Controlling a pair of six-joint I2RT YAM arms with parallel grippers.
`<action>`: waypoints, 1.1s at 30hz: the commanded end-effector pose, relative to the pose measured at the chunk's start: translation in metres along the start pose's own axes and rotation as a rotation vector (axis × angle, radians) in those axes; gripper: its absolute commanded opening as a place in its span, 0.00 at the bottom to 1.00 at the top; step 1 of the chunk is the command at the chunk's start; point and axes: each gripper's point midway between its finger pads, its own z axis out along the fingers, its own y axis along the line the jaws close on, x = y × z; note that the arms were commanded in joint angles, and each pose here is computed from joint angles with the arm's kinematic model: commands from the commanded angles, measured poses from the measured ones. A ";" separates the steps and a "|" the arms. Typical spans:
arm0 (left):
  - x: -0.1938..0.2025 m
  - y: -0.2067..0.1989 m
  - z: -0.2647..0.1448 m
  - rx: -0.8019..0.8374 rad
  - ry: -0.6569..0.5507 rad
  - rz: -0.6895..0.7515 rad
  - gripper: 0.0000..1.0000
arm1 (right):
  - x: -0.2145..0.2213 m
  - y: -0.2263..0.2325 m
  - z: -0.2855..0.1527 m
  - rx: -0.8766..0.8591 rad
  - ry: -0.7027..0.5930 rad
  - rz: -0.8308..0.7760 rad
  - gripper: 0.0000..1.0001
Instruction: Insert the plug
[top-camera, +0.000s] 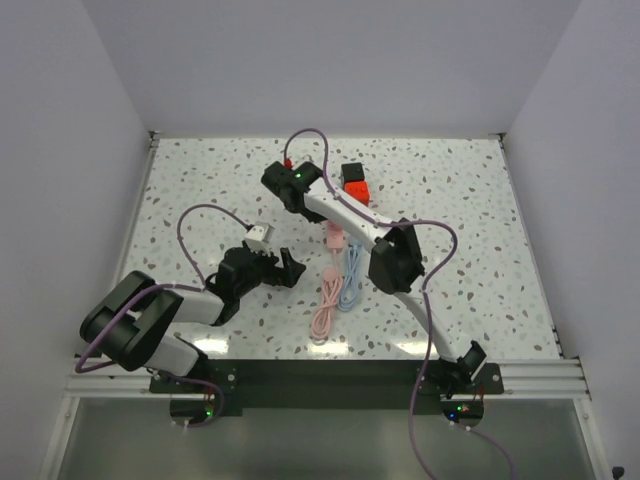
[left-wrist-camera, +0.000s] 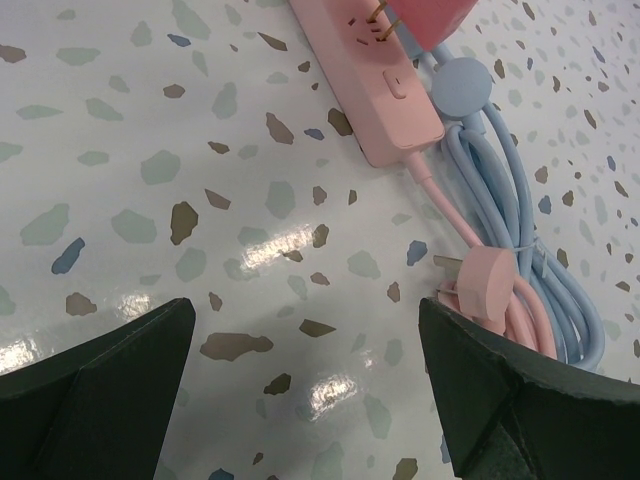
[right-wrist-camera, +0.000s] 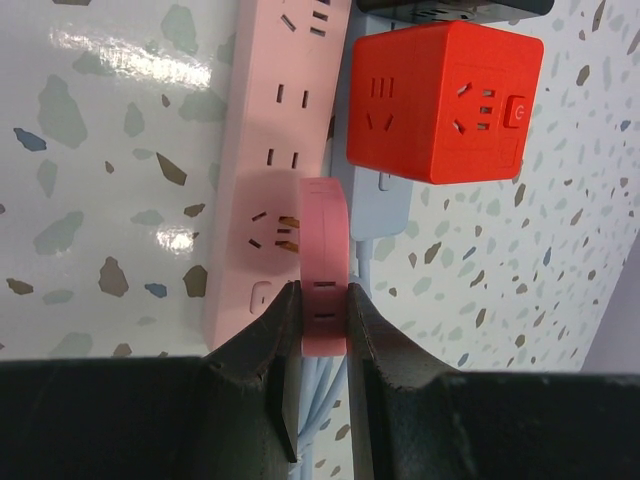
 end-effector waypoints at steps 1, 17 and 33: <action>-0.010 -0.001 0.001 0.013 -0.046 0.006 1.00 | -0.011 0.025 0.013 -0.032 -0.041 0.057 0.00; -0.009 0.000 0.003 0.006 -0.042 0.007 1.00 | -0.019 0.050 0.003 -0.113 -0.090 0.068 0.00; -0.007 -0.005 0.021 0.043 -0.042 0.003 1.00 | -0.023 0.044 -0.009 -0.083 -0.128 0.060 0.00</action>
